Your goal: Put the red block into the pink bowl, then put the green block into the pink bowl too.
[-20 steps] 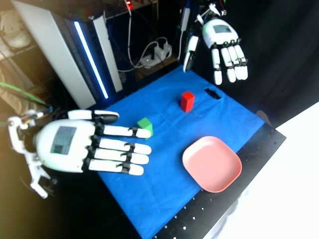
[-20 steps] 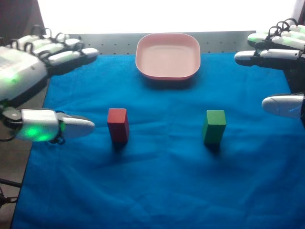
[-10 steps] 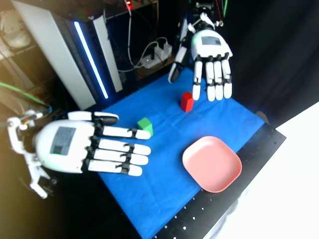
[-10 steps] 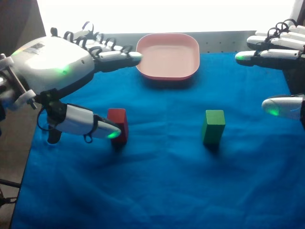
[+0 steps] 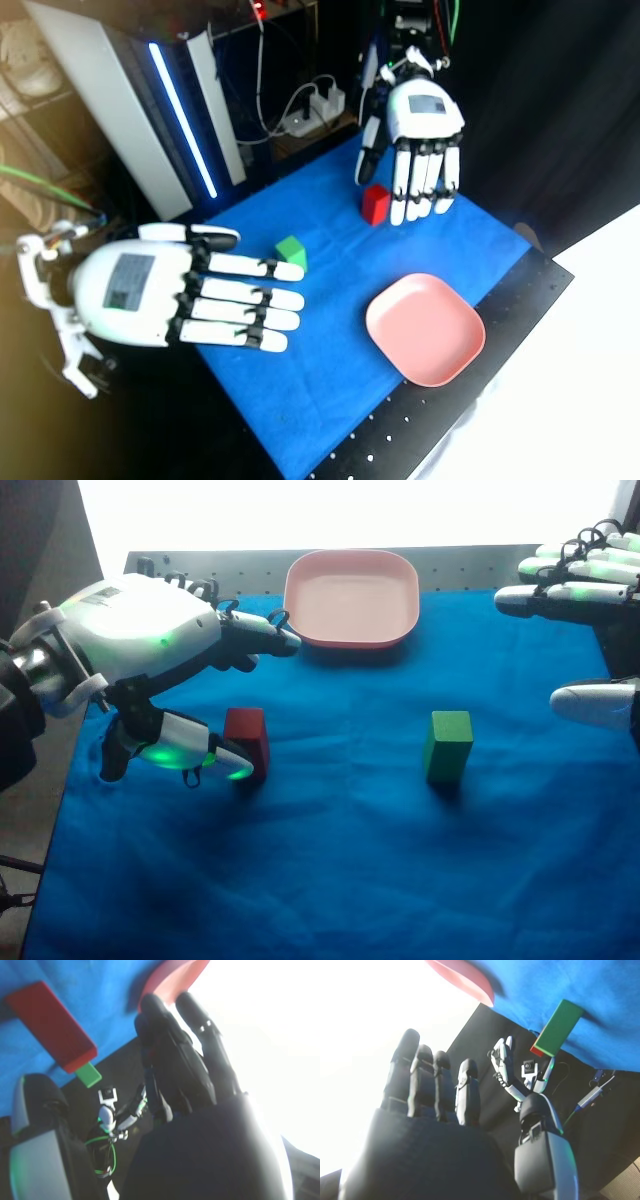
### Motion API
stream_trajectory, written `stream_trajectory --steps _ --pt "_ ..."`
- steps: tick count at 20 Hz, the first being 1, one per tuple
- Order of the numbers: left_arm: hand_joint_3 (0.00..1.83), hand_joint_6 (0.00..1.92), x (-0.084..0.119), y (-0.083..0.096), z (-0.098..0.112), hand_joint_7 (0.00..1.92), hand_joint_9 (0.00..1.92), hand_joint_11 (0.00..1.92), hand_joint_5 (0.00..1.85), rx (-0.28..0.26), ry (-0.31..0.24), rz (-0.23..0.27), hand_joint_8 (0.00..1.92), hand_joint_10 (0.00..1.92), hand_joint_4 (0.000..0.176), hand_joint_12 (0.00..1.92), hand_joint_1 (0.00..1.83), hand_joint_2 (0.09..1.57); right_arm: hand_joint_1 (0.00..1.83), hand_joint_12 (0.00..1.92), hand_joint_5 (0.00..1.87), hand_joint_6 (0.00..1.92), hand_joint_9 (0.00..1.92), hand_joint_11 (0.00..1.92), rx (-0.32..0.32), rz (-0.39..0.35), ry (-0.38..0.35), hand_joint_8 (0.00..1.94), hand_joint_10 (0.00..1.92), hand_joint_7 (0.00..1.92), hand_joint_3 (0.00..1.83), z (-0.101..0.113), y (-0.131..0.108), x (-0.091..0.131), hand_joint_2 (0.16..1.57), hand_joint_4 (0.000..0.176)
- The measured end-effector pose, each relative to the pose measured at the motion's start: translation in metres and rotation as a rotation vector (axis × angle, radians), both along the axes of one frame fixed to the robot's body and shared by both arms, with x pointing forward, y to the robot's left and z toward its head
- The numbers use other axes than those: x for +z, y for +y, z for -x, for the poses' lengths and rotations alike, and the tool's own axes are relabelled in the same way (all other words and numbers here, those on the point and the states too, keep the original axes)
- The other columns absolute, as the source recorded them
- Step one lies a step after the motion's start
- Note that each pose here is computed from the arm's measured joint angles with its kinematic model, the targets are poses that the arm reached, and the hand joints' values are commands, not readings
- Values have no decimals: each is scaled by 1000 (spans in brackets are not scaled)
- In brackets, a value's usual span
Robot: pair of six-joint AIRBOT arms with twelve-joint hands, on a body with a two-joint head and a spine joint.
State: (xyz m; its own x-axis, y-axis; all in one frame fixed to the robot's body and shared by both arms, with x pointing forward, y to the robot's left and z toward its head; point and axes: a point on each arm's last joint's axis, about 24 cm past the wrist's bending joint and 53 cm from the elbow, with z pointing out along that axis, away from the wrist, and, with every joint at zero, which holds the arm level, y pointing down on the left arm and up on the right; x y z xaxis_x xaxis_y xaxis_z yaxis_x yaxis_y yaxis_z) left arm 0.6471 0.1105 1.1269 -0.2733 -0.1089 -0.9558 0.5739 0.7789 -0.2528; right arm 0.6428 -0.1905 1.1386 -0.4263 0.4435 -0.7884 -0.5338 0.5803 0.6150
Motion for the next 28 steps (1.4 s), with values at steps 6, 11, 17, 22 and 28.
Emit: stream_trajectory --steps 6,11,17,22,28 --pt "1 8 -15 0 -9 1057 1103 568 760 18 42 -10 19 52 0 1206 934 894 185 727 308 2 174 0 0 0 0 1 1 225 1 0 0 0 1194 113" --pt "0 2 -19 -1 -11 1160 975 592 862 24 55 -4 2 669 5 1567 996 957 188 740 288 1 187 0 1 -1 0 2 1 213 1 0 0 0 1191 125" --pt "0 7 -20 -2 -11 1196 969 703 884 24 57 -3 12 892 0 1565 1032 966 208 778 306 2 205 0 -1 1 -2 1 2 233 0 -1 0 0 1187 117" --pt "2 3 -21 -4 -12 1249 954 680 951 21 58 -1 10 1020 0 1663 1031 1039 211 786 296 3 202 3 2 -3 0 1 3 230 3 -1 2 -2 1198 109" --pt "0 369 -22 -8 -12 1132 1117 941 1199 18 59 7 962 1133 0 1654 1288 1050 208 787 301 1 215 11 0 -2 0 1 4 226 0 -2 1 -2 1194 109"
